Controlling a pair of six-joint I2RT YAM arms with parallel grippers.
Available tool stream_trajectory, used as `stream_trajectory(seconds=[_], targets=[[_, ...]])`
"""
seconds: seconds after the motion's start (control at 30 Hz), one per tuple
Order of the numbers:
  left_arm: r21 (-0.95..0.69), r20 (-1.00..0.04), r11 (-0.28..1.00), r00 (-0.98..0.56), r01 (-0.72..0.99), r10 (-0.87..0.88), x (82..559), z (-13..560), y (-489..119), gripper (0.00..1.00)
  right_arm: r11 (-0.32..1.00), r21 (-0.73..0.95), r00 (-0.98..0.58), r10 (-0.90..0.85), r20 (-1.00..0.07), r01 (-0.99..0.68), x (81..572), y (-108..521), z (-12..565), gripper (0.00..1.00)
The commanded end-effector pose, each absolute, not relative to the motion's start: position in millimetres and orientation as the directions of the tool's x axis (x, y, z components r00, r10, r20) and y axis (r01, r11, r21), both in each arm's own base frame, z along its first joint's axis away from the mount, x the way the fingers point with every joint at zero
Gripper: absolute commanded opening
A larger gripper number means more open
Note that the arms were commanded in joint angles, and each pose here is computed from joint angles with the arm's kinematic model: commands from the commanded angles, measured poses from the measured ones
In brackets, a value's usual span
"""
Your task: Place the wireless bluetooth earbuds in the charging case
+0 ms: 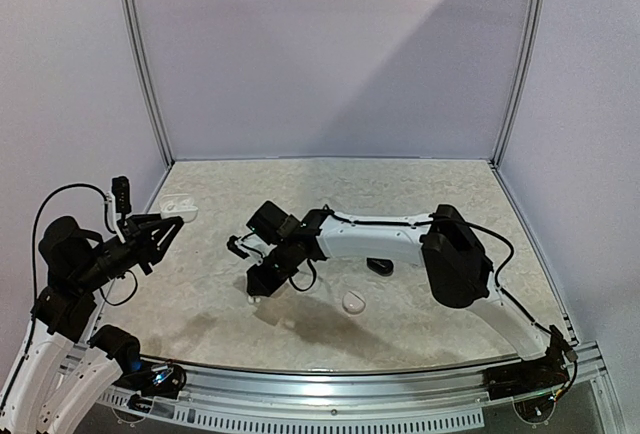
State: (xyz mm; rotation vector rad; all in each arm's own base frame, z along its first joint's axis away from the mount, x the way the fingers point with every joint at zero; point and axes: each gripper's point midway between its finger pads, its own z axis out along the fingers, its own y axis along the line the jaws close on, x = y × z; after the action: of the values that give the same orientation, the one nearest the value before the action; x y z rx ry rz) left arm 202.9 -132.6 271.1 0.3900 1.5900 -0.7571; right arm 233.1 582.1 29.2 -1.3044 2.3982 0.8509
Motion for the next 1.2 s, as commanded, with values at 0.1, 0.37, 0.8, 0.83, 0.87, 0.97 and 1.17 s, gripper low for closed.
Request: stream_trajectory(seconds=[0.1, 0.37, 0.8, 0.83, 0.87, 0.97, 1.17], targets=[[-0.243, -0.97, 0.723, -0.163, 0.647, -0.181, 204.6, 270.7, -132.3, 0.0, 0.378, 0.439, -0.56, -0.709, -0.43, -0.815, 210.0, 576.4, 7.3, 0.14], [-0.238, -0.971, 0.718, -0.154, 0.654, -0.182, 203.5, 271.2, -133.2, 0.0, 0.329, 0.445, -0.519, -0.745, -0.42, -0.833, 194.7, 566.5, 19.7, 0.11], [-0.233, -0.972, 0.71, -0.149, 0.664, -0.18, 202.2, 271.8, -134.6, 0.0, 0.245, 0.481, -0.478, -0.753, -0.452, -0.842, 169.5, 572.0, 39.4, 0.09], [-0.233, -0.972, 0.71, -0.148, 0.665, -0.18, 202.2, 271.8, -134.6, 0.0, 0.247, 0.485, -0.482, -0.75, -0.453, -0.839, 169.4, 573.1, 39.5, 0.09], [-0.233, -0.972, 0.71, -0.149, 0.665, -0.18, 202.1, 271.7, -134.7, 0.0, 0.247, 0.486, -0.484, -0.747, -0.456, -0.838, 169.7, 574.1, 39.7, 0.09], [-0.234, -0.972, 0.708, -0.152, 0.666, -0.179, 202.0, 271.3, -135.0, 0.0, 0.253, 0.488, -0.488, -0.749, -0.447, -0.835, 169.3, 573.8, 35.8, 0.08], [-0.236, -0.972, 0.704, -0.154, 0.67, -0.179, 201.9, 270.9, -135.9, 0.0, 0.248, 0.481, -0.472, -0.77, -0.429, -0.841, 162.1, 570.1, 31.3, 0.07]])
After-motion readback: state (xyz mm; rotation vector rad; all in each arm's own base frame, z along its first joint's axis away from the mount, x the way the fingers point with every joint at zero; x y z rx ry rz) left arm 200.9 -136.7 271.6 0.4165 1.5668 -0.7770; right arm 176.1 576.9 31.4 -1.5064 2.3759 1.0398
